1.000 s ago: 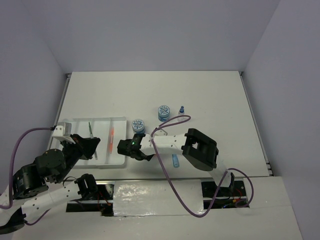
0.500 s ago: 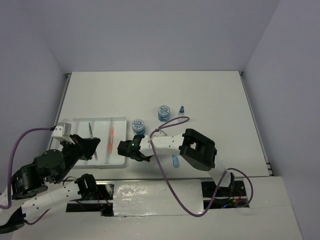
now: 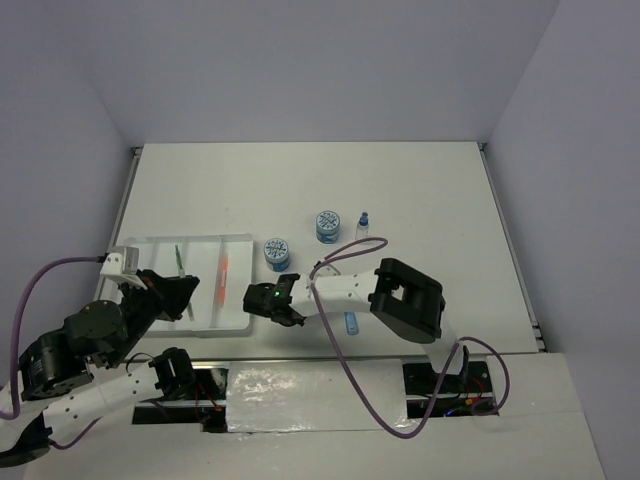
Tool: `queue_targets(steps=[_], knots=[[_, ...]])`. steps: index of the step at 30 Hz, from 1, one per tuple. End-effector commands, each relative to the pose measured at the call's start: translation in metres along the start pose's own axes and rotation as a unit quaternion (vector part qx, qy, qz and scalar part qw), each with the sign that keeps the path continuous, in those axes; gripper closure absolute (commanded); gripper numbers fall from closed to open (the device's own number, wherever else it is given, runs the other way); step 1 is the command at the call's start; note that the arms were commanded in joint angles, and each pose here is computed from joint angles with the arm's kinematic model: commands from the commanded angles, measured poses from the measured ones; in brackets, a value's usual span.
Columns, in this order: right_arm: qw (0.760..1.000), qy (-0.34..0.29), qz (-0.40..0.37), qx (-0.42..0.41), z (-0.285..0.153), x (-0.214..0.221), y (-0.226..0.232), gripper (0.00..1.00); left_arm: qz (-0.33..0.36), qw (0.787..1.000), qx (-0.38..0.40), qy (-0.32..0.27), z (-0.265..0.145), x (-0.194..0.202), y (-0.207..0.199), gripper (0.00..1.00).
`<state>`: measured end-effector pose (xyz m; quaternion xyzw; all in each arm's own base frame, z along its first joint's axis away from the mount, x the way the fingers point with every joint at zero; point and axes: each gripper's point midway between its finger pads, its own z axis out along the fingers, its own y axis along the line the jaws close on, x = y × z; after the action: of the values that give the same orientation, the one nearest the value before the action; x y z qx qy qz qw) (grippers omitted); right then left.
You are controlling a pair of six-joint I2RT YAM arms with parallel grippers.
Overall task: Sort the stationery into containers
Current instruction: Close the pen cap on the pen.
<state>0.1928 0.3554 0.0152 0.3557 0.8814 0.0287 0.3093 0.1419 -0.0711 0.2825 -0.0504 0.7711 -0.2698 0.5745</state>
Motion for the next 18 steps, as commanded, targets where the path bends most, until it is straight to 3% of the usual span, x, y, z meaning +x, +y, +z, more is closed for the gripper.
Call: queue_targets(steps=[1,5,7,9,10,13,16,18], knots=[[0.999,0.043,-0.002,-0.017,0.008,0.02,0.002,0.99,-0.019,1.0,0.008,-0.021,-0.004,-0.014,-0.003,0.95],[0.987,0.074,-0.066,-0.127,-0.018,0.021,0.035,1.0,-0.019,1.0,0.007,-0.02,-0.003,-0.013,-0.004,0.96],[0.97,0.072,-0.114,-0.202,-0.031,0.018,0.054,1.0,-0.018,1.0,0.01,-0.019,-0.003,-0.013,-0.005,0.96],[0.949,0.066,-0.108,-0.287,-0.063,0.001,0.077,1.0,-0.015,1.0,0.015,-0.017,-0.002,-0.012,-0.008,1.0],[0.938,0.046,-0.14,-0.313,-0.072,-0.009,0.081,1.0,-0.015,0.999,0.025,-0.014,-0.002,-0.012,-0.012,1.0],[0.906,0.003,-0.139,-0.401,-0.128,-0.057,0.095,1.0,-0.003,0.998,0.068,0.008,0.0,-0.002,-0.031,1.0],[0.876,-0.072,-0.132,-0.459,-0.174,-0.117,0.09,1.0,-0.002,0.994,0.104,0.031,0.01,0.012,-0.053,1.0],[0.842,-0.146,-0.138,-0.501,-0.203,-0.16,0.081,1.0,-0.015,0.984,0.172,0.037,0.014,0.015,-0.087,1.0]])
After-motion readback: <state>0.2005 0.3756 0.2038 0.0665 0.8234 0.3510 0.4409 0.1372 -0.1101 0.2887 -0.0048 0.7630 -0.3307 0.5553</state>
